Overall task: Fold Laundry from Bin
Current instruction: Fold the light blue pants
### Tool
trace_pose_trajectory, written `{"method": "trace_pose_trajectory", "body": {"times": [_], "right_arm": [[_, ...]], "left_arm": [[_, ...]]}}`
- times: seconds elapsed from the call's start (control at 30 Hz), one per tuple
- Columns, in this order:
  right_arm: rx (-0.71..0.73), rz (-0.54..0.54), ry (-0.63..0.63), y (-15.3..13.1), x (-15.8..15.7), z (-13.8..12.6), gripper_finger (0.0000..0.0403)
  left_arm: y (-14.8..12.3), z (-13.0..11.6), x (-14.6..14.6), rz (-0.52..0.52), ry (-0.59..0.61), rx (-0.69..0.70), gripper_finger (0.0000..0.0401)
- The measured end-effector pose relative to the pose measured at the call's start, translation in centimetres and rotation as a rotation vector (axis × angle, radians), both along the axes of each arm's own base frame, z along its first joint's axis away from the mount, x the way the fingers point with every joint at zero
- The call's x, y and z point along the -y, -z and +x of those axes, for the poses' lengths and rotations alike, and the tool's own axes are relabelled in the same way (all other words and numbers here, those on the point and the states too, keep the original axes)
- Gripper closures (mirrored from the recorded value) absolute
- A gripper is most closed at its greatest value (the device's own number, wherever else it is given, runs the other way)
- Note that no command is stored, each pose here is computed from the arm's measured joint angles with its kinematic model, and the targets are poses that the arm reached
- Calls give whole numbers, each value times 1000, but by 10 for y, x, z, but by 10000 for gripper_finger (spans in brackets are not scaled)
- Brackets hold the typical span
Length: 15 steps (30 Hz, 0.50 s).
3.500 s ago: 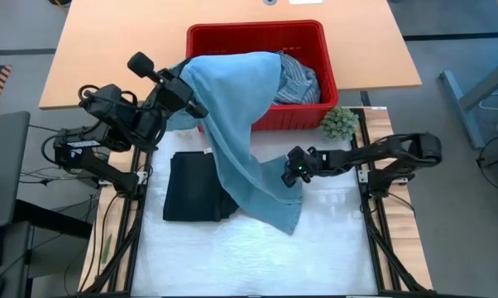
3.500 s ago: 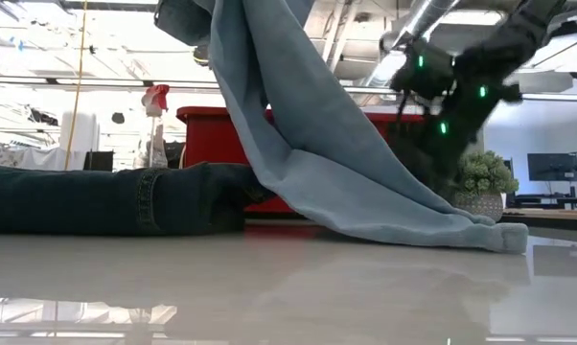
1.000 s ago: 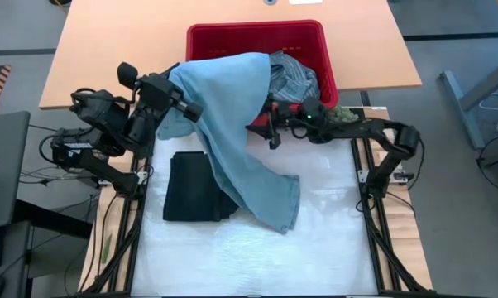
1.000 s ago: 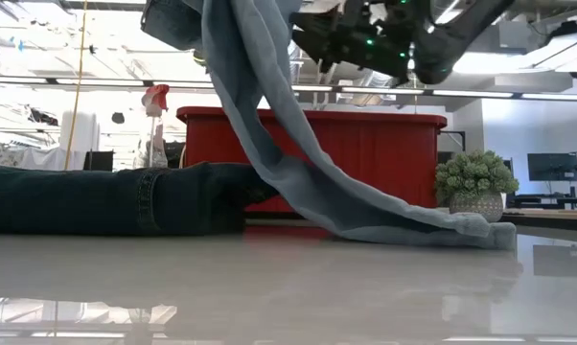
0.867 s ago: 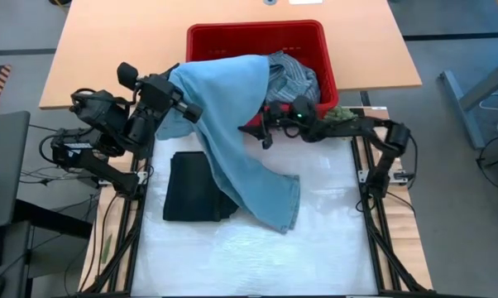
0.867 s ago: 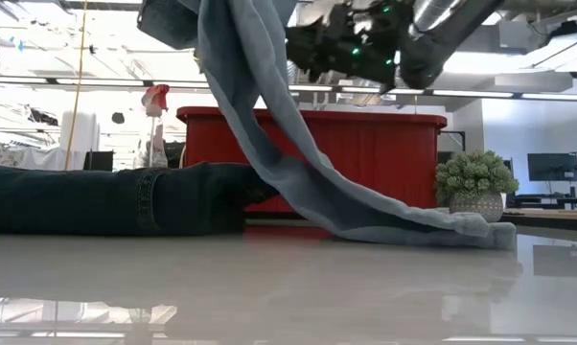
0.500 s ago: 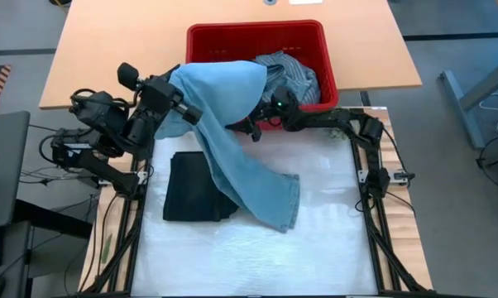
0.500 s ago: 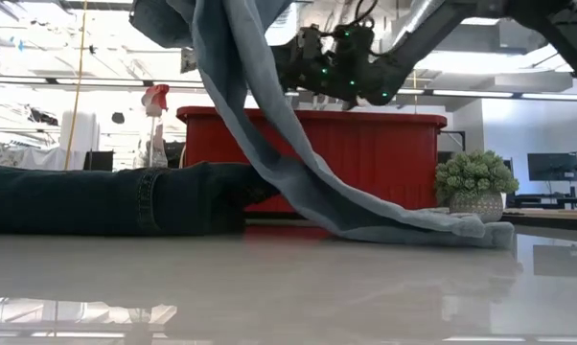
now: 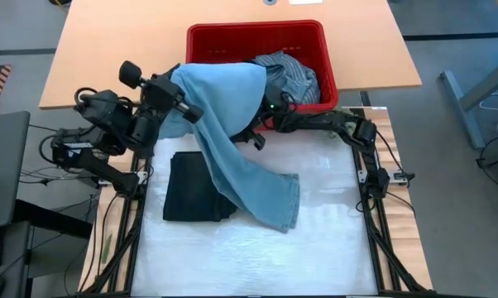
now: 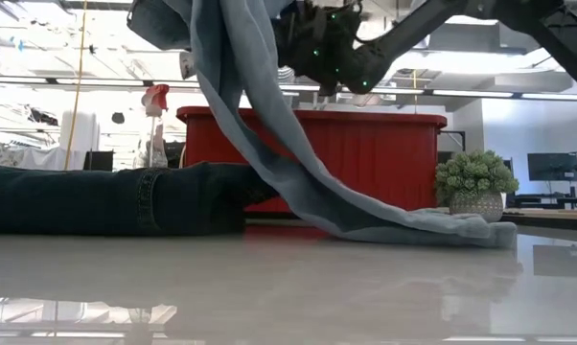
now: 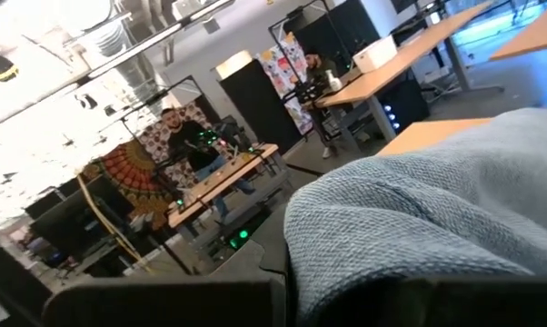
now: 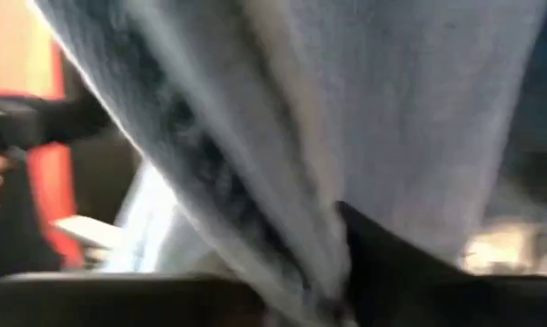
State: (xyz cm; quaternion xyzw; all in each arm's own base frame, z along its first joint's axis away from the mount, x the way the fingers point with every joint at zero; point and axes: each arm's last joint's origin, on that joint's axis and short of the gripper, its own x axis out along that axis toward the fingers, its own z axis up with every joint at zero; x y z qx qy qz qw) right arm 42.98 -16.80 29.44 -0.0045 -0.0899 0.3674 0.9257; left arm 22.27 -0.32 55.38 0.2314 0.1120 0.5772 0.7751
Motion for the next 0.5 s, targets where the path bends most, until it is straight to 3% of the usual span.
{"method": "trace_pose_trajectory", "body": {"times": [0.07,0.1,0.33,0.5], "right_arm": [[-55,29,-67,-7,-1,-5,362],[-75,40,-88,-12,-1,-8,374],[-160,136,-103,-55,7,-42,372],[-150,138,-93,-94,3,-70,372]], "left_arm": [[-2,-5,-6,1,-22,5,386],[-4,-10,-9,3,-29,17,386],[-10,-52,-27,-9,12,130,386],[5,-62,-35,-72,-2,105,386]]}}
